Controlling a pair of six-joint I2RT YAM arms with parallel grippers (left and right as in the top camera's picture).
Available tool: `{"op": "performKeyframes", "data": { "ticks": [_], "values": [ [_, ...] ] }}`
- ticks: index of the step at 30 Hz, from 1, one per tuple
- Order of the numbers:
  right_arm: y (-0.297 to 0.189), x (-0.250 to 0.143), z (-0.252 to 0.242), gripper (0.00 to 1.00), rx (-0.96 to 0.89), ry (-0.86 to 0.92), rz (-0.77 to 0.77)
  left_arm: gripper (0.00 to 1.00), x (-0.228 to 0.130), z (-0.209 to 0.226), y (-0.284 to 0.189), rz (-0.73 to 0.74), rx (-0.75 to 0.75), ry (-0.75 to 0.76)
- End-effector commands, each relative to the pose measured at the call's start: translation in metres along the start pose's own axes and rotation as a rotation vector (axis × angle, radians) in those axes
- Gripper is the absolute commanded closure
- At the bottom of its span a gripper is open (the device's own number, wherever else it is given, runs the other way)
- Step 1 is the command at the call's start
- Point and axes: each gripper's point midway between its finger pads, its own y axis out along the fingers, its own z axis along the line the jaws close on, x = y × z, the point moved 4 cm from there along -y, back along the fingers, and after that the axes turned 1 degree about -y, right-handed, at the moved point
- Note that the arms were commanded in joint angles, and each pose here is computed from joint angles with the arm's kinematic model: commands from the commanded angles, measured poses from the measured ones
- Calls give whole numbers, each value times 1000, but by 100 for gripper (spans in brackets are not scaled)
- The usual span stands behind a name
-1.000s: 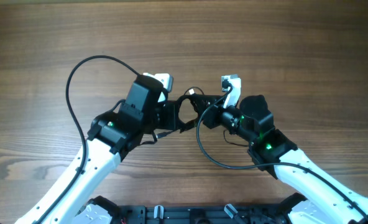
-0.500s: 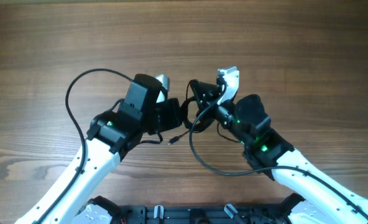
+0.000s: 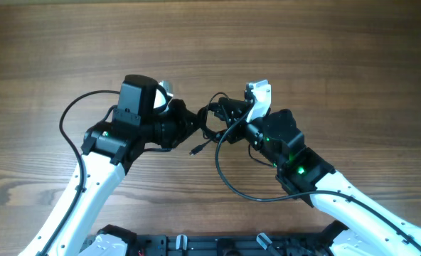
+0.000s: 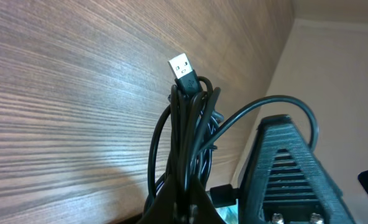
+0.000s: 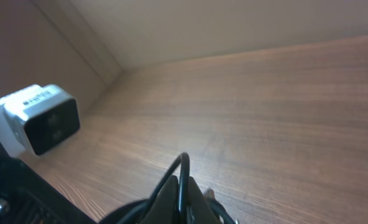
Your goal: Untangle cables
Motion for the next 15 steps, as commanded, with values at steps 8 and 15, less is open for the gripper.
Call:
{"op": "performKeyframes", "data": {
  "ticks": [8,15],
  "values": [
    [-1,-14,-3,0,-28,138,93,96,6,2,-1,-35,14,141],
    [-40,-19,-16,1,-79,74,202,96,34,14,-14,-126,73,556]
  ]
}}
